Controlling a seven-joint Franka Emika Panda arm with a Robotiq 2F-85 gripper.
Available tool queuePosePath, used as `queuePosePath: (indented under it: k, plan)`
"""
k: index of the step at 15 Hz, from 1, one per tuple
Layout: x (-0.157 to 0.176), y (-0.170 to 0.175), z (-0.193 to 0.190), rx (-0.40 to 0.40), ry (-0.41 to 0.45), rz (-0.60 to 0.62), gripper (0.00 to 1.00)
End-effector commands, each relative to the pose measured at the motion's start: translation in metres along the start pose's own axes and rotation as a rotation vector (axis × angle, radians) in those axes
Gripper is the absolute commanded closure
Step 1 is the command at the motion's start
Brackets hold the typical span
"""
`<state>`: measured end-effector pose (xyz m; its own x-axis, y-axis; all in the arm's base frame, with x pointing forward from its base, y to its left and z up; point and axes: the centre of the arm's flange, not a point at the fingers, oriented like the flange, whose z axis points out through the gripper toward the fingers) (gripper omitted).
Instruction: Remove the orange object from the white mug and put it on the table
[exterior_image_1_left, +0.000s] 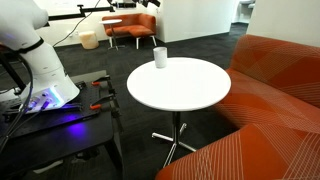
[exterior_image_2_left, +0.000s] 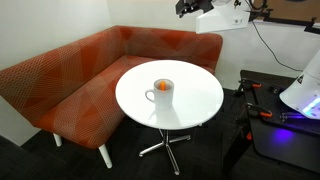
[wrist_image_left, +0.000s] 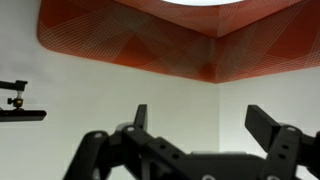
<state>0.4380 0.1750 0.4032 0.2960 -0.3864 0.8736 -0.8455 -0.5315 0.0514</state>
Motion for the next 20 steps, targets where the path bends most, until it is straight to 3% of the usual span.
queuePosePath:
  k: [1,9,15,20]
  plan:
    - [-0.011,-0.025,0.003,0.048,-0.011,0.083,0.00]
    - [-0.050,-0.066,0.005,0.105,-0.052,0.096,0.00]
    - [-0.086,-0.099,0.014,0.111,-0.101,0.037,0.00]
    - [-0.093,-0.086,0.014,0.095,-0.115,0.010,0.00]
